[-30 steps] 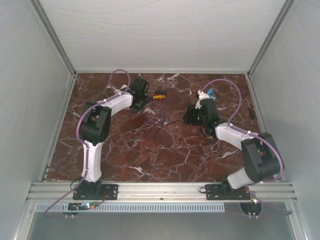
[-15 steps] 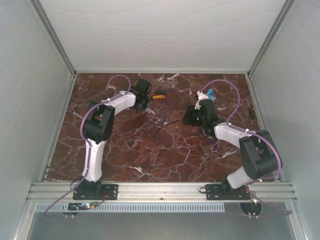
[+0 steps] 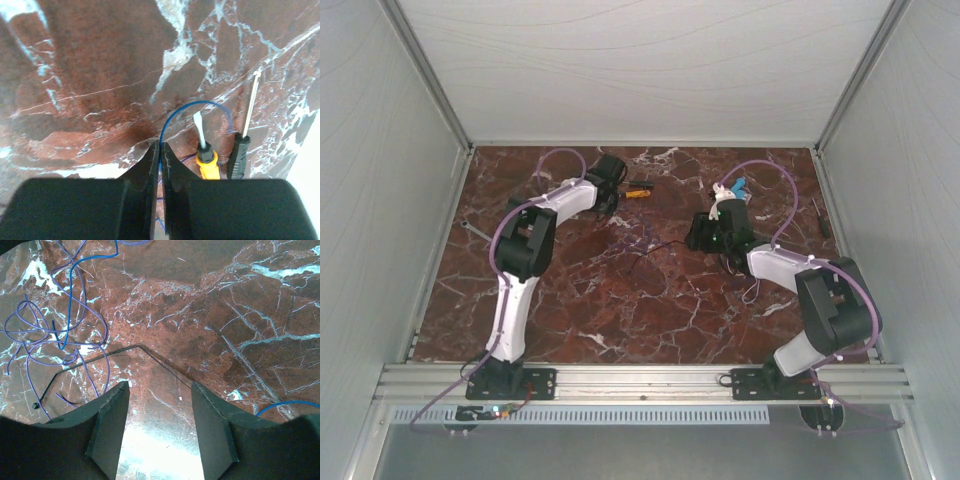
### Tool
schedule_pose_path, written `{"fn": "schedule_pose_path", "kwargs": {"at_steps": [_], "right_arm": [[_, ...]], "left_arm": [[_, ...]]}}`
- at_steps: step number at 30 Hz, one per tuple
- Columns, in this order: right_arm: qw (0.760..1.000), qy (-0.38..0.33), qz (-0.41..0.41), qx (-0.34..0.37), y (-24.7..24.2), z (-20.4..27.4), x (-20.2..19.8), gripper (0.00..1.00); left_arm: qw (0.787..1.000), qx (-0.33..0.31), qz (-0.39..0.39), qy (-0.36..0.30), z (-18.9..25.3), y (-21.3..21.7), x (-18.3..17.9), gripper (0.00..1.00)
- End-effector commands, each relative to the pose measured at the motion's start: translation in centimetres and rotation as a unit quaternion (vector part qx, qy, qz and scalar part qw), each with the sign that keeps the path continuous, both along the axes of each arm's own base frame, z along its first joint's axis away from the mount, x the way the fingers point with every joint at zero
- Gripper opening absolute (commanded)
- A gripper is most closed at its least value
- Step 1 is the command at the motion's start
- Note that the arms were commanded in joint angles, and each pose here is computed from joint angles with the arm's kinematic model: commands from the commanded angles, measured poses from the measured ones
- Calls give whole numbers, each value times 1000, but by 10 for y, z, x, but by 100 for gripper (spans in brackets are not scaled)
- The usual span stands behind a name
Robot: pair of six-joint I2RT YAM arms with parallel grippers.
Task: Zip-tie the wires
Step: Pick up the cable at the center of the board.
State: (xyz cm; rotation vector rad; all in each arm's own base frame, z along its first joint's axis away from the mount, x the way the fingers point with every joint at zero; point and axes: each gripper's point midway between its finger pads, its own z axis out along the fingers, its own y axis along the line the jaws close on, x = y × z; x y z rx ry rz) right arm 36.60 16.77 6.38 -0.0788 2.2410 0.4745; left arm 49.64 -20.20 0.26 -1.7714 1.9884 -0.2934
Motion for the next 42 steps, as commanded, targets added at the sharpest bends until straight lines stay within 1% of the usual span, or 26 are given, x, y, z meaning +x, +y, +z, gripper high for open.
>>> {"fn": "schedule_pose_path", "kwargs": {"at_steps": [1, 4, 9, 13, 18, 22, 23, 26, 31, 34, 38, 42], "right_arm": [[1000, -12, -7, 9, 1, 3, 7, 50], [1000, -11, -6, 10, 1, 2, 7, 50], [1000, -12, -5, 12, 2, 2, 6, 50], [1000, -20, -6, 14, 1, 6, 7, 49], [999, -43, -6, 18, 0, 15, 6, 49], [996, -78, 3, 34, 2, 30, 4, 51], [995, -90, 7, 41, 3, 36, 2, 51], [990, -128, 17, 58, 5, 54, -2, 64], [975, -203, 46, 76, 12, 90, -14, 81], [966, -241, 67, 74, 20, 104, -24, 85], [945, -306, 83, 78, 26, 129, -36, 86], [925, -355, 95, 95, 28, 149, -46, 85]], "left_arm": [[1000, 15, -15, 16, -29, 9, -5, 0], [998, 18, -39, -42, -13, 14, 3, 0], [987, 47, -71, -135, 39, 19, 24, 0], [969, 66, -108, -213, 82, 18, 33, 0], [948, 125, -132, -262, 125, 27, 29, 0], [921, 172, -146, -317, 173, 32, 25, 0], [914, 186, -148, -328, 185, 33, 24, 0], [887, 232, -159, -366, 222, 36, 21, 0], [826, 297, -172, -447, 294, 30, 10, 0], [791, 331, -174, -484, 332, 24, -2, 0], [744, 360, -175, -534, 384, 10, -27, 0], [711, 362, -179, -575, 430, -1, -49, 0]]}}
